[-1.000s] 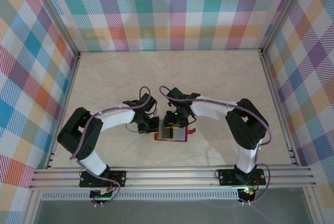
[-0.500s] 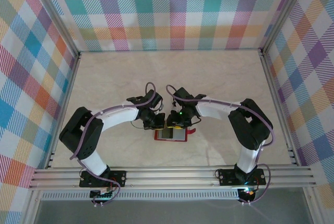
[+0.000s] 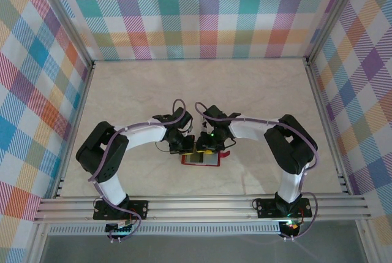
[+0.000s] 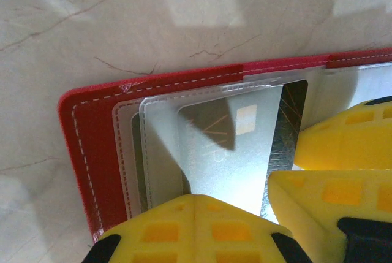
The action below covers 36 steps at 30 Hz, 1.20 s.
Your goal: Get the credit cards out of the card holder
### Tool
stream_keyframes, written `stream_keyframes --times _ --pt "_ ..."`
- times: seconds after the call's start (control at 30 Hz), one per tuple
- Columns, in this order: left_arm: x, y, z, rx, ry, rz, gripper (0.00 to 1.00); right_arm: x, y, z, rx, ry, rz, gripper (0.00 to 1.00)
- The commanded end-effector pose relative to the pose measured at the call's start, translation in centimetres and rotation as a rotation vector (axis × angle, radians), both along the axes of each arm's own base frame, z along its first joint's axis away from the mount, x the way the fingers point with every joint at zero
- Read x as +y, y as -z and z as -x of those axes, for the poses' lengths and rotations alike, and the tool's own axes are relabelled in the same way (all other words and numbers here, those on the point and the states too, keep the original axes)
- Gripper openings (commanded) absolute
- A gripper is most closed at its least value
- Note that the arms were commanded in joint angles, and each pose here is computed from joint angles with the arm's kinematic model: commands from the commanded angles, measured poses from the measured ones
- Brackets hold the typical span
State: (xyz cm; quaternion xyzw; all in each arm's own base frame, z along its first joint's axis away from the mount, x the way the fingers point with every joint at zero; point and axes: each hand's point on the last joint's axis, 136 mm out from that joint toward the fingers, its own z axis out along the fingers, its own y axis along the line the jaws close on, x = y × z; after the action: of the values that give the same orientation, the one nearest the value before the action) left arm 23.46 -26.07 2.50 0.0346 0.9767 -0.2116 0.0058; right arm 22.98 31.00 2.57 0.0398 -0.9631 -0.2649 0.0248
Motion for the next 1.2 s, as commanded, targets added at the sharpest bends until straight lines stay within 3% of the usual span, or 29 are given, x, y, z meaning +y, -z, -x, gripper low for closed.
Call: stream_keyframes --times 0.0,0.7,0.93,1.17 --pt "2.4 2.4 1.8 0.044 0.014 -0.122 0.00 -0.7 1.0 0.3 0.024 0.015 0.031 0.34" --pt "2.1 1.6 1.7 0.032 0.004 -0.096 0.00 1.8 -3.3 -0.4 0.015 0.086 -0.443 0.15" --pt "2.0 1.3 1.6 0.024 0.003 -0.091 0.00 1.7 -3.2 -0.3 0.014 0.078 -0.444 0.09" --pt "2.7 1.3 1.5 0.017 -0.004 -0.125 0.00 -0.9 -1.8 -0.2 0.008 0.104 -0.277 0.05"
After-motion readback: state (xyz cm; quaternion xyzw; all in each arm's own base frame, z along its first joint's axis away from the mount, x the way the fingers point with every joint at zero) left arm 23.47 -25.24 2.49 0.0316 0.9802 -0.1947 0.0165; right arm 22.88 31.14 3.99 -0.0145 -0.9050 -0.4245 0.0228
